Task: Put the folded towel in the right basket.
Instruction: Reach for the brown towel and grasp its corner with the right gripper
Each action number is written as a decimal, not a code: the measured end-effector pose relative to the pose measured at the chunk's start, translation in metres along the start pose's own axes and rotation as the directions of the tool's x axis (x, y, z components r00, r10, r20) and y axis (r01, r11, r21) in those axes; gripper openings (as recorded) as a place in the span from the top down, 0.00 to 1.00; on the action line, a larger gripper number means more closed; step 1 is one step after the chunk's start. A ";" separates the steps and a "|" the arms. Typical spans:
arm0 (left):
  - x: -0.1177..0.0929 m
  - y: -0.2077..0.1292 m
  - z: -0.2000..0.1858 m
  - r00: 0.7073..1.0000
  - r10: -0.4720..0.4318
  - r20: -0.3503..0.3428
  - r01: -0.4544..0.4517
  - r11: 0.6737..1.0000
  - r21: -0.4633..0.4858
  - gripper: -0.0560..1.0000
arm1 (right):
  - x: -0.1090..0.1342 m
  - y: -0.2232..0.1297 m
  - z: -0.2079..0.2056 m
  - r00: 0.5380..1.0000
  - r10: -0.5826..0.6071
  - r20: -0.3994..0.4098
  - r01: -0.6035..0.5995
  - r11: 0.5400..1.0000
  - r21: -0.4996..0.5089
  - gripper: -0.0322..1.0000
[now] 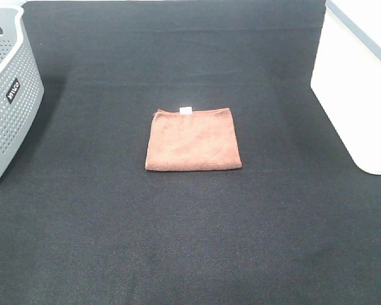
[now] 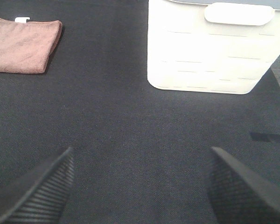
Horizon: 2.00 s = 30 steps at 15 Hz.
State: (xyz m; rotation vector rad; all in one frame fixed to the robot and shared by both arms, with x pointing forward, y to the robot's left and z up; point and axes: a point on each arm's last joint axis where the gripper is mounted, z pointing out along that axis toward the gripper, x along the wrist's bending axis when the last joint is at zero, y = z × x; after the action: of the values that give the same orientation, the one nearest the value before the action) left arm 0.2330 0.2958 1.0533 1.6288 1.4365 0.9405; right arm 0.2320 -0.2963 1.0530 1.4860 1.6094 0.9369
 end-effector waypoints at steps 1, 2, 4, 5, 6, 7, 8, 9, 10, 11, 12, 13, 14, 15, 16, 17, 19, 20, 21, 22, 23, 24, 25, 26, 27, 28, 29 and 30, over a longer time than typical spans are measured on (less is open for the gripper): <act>0.000 0.000 0.000 1.000 0.000 0.000 0.000 1.000 0.000 0.11 | 0.000 0.000 0.000 1.000 0.000 0.000 0.000 1.000 0.000 0.26; 0.000 0.000 0.000 1.000 0.000 0.000 0.000 1.000 0.000 0.11 | 0.000 0.000 0.000 1.000 0.000 0.000 0.000 1.000 0.000 0.26; 0.000 0.000 0.000 1.000 0.000 0.000 0.000 1.000 0.000 0.11 | 0.000 0.001 0.001 1.000 0.000 0.000 0.000 1.000 -0.002 0.26; 0.000 0.000 0.000 1.000 0.000 0.000 0.000 1.000 0.000 0.11 | -0.001 0.011 0.005 1.000 0.001 0.001 -0.001 1.000 0.001 0.26; 0.000 0.000 0.000 1.000 0.000 0.000 0.000 1.000 0.000 0.11 | -0.002 0.022 0.011 1.000 0.002 0.001 -0.002 1.000 0.004 0.26; 0.000 0.000 0.000 1.000 0.000 0.000 0.000 1.000 0.000 0.11 | -0.003 0.034 0.017 1.000 0.003 0.002 -0.003 1.000 0.007 0.26; 0.000 0.000 0.000 1.000 0.000 0.000 0.000 1.000 0.000 0.11 | -0.004 0.051 0.028 1.000 0.006 0.001 -0.006 1.000 0.023 0.26; 0.000 0.000 0.000 1.000 0.000 0.000 0.000 1.000 0.000 0.11 | -0.005 0.069 0.037 1.000 0.007 0.000 -0.007 0.999 0.032 0.26; 0.000 0.000 0.000 1.000 0.000 0.000 0.000 1.000 0.000 0.11 | -0.006 0.086 0.049 1.000 0.011 -0.003 -0.010 0.998 0.059 0.26; 0.000 0.000 0.000 1.000 0.000 0.000 0.000 1.000 0.000 0.11 | -0.006 0.086 0.049 1.000 0.011 -0.003 -0.010 0.998 0.059 0.26; 0.000 0.000 0.000 1.000 0.000 0.000 0.000 1.000 0.000 0.11 | -0.008 0.102 0.060 1.000 0.014 -0.005 -0.013 0.997 0.081 0.26; 0.000 0.000 0.000 1.000 0.000 0.000 0.000 1.000 0.000 0.11 | -0.009 0.120 0.071 1.000 0.015 -0.007 -0.015 0.995 0.102 0.26; 0.000 0.000 0.000 1.000 0.000 0.000 0.000 1.000 0.000 0.11 | -0.010 0.136 0.088 1.000 0.016 -0.013 -0.014 0.991 0.136 0.26; 0.000 0.000 0.000 1.000 0.000 0.000 0.000 1.000 0.000 0.11 | -0.010 0.158 0.115 0.999 0.039 -0.032 -0.032 0.982 0.189 0.26; 0.000 0.000 0.000 1.000 0.000 0.000 0.000 1.000 0.000 0.11 | -0.010 0.172 0.130 0.997 0.053 -0.049 -0.042 0.978 0.204 0.26; 0.000 0.000 0.000 1.000 0.000 0.000 0.000 1.000 0.000 0.11 | -0.008 0.186 0.150 0.995 0.063 -0.076 -0.045 0.973 0.226 0.26; 0.000 0.000 0.000 1.000 0.000 0.000 0.000 1.000 0.000 0.11 | -0.005 0.210 0.188 0.988 0.060 -0.141 -0.023 0.968 0.252 0.26; 0.000 0.000 0.000 1.000 0.000 0.000 0.000 1.000 0.000 0.11 | -0.003 0.221 0.207 0.981 0.060 -0.182 -0.009 0.964 0.267 0.26; 0.000 0.000 0.000 1.000 0.000 0.000 0.000 1.000 0.000 0.11 | 0.000 0.230 0.222 0.974 0.061 -0.219 0.006 0.957 0.291 0.26; 0.000 0.000 0.000 1.000 0.000 0.000 0.000 1.000 0.000 0.11 | 0.008 0.238 0.236 0.966 0.049 -0.255 0.033 0.951 0.307 0.26; 0.000 0.000 0.000 1.000 0.000 0.000 0.000 1.000 0.000 0.11 | 0.021 0.242 0.251 0.955 0.023 -0.295 0.078 0.942 0.325 0.26; 0.000 0.000 0.000 1.000 0.000 0.000 0.000 1.000 0.000 0.11 | 0.048 0.247 0.265 0.935 -0.030 -0.354 0.152 0.935 0.322 0.26; 0.000 0.000 0.000 1.000 0.000 0.000 0.000 1.000 0.000 0.11 | 0.066 0.247 0.274 0.922 -0.049 -0.385 0.185 0.926 0.327 0.26; 0.000 0.000 0.000 1.000 0.000 0.000 0.000 1.000 0.000 0.11 | 0.080 0.243 0.284 0.913 -0.039 -0.406 0.194 0.917 0.349 0.26; 0.000 0.000 0.000 1.000 0.000 0.000 0.000 1.000 0.000 0.11 | 0.089 0.238 0.293 0.911 -0.017 -0.412 0.188 0.906 0.378 0.26; 0.000 0.000 0.000 1.000 0.000 0.000 0.000 1.000 0.000 0.11 | 0.094 0.230 0.307 0.912 0.006 -0.410 0.181 0.892 0.415 0.26; 0.000 0.000 0.000 1.000 0.000 0.000 0.000 1.000 0.000 0.11 | 0.098 0.221 0.320 0.913 0.027 -0.407 0.176 0.874 0.452 0.26; 0.000 0.000 0.000 1.000 0.000 0.000 0.000 1.000 0.000 0.11 | 0.098 0.221 0.320 0.913 0.027 -0.407 0.176 0.874 0.452 0.26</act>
State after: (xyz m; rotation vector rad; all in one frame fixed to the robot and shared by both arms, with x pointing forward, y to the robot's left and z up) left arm 0.2330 0.2958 1.0533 1.6288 1.4365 0.9405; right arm 0.6119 -0.1760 1.0979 1.6041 2.3230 0.8740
